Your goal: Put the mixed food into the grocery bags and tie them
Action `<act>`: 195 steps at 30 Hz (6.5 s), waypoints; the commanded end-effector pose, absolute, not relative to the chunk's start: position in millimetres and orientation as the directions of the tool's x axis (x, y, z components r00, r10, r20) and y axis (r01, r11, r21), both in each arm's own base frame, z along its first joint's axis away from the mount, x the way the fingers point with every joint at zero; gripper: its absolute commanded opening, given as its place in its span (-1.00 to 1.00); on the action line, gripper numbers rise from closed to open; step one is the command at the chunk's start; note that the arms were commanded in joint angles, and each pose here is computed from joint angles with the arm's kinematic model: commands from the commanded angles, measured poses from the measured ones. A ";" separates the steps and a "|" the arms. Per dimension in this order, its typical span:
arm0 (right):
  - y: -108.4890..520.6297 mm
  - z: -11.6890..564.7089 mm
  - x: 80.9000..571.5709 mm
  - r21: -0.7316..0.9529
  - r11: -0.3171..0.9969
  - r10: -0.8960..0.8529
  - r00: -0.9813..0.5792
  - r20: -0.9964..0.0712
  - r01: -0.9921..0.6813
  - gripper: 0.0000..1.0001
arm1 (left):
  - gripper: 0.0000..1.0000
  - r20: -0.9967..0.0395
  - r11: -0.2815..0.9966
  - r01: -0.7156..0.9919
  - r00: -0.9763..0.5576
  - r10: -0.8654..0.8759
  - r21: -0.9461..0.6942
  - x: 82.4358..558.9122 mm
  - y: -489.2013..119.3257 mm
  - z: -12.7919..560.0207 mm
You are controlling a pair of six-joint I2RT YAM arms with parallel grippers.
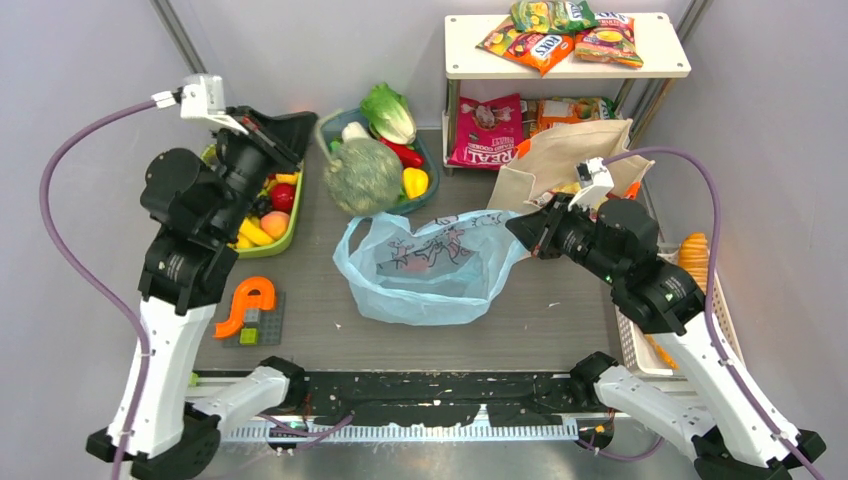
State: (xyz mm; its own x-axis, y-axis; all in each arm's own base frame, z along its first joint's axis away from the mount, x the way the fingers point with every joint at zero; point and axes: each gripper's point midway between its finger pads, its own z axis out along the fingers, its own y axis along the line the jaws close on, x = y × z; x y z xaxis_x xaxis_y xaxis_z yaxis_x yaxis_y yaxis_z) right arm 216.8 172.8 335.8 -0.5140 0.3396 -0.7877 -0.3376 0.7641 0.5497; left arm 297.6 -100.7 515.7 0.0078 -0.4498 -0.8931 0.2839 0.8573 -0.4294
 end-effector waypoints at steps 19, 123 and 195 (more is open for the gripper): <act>173.3 389.1 186.9 0.608 0.632 0.441 -0.422 -0.792 -0.480 -0.90 | -1.00 -0.996 0.752 0.659 -0.061 0.066 0.010 263.5 -334.8 415.8; 152.2 408.9 199.9 0.514 0.756 0.378 -0.370 -0.849 -0.407 -0.90 | -0.78 -0.931 0.845 0.530 -0.263 0.252 0.078 248.4 -187.9 367.7; 144.2 340.8 205.2 0.470 0.851 0.279 -0.555 -0.784 -0.235 -0.90 | 0.86 -0.815 0.674 -0.717 -0.492 -0.305 0.181 412.8 143.4 201.3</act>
